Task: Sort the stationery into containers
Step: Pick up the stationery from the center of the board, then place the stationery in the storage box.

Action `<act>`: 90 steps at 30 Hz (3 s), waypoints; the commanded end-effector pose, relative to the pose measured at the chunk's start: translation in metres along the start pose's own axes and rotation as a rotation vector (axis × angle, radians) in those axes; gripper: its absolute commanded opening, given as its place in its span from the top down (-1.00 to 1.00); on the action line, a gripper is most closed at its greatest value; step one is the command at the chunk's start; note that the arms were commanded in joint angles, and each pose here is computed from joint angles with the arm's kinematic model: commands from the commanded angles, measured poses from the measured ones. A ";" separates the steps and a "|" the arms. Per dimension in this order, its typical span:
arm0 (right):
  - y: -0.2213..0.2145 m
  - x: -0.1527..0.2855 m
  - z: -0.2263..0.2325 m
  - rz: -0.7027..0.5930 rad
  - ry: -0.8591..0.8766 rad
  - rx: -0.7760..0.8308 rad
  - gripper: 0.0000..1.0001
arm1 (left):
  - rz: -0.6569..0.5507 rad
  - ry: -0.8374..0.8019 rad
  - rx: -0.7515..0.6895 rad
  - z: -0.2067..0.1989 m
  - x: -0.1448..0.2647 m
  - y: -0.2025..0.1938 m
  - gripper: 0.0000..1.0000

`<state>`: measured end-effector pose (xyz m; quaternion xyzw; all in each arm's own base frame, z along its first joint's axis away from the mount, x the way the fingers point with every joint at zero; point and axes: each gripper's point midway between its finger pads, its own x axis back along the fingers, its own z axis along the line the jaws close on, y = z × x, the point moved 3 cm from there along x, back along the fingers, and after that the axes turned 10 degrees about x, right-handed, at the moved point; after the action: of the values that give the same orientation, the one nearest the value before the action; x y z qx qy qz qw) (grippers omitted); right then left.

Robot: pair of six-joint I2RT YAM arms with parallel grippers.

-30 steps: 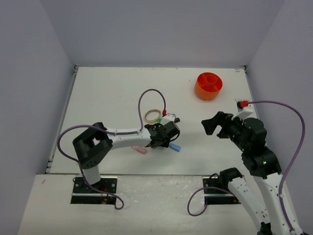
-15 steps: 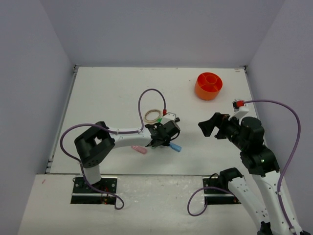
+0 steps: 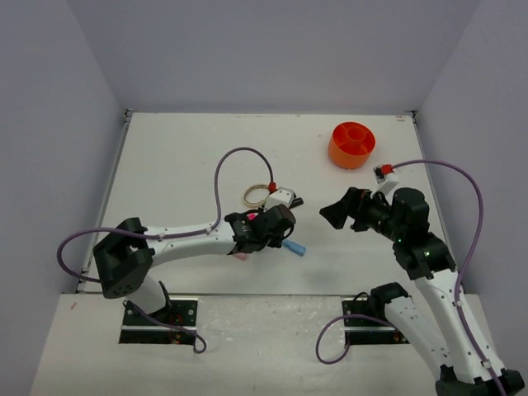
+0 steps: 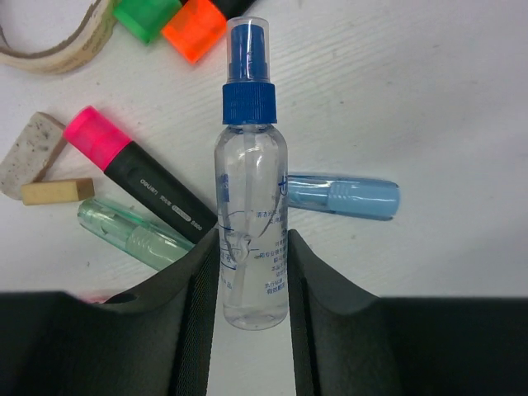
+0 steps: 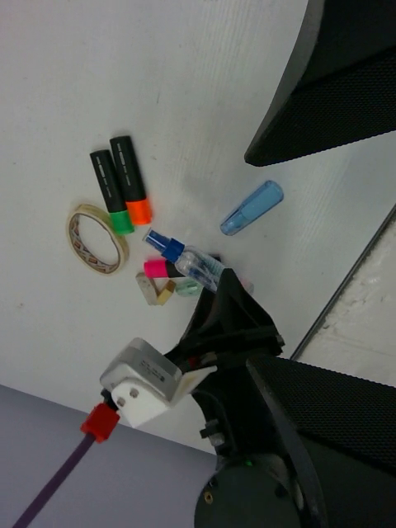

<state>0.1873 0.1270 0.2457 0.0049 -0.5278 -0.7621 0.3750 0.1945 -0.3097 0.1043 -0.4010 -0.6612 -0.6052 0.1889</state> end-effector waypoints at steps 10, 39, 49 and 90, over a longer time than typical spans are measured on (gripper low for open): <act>-0.016 -0.038 0.035 0.126 0.349 -0.132 -0.82 | -0.338 -0.620 0.023 -0.065 0.104 0.047 1.00; 0.064 -0.062 -0.005 -0.113 -0.120 -0.023 1.00 | -0.356 -0.128 0.082 0.025 0.132 0.067 -1.00; 0.199 -0.118 -0.113 -0.374 -0.791 0.138 1.00 | -0.380 0.064 0.083 0.115 0.196 0.062 -1.00; 0.205 -0.211 -0.170 -0.203 -0.857 0.274 -0.39 | -0.515 -0.115 0.260 0.146 0.223 0.053 -1.00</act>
<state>0.5384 0.0765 0.1936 -0.2561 -0.7382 -0.6195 0.0755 0.1305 -0.1077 0.2683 -0.2436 -0.8103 -0.5311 0.0446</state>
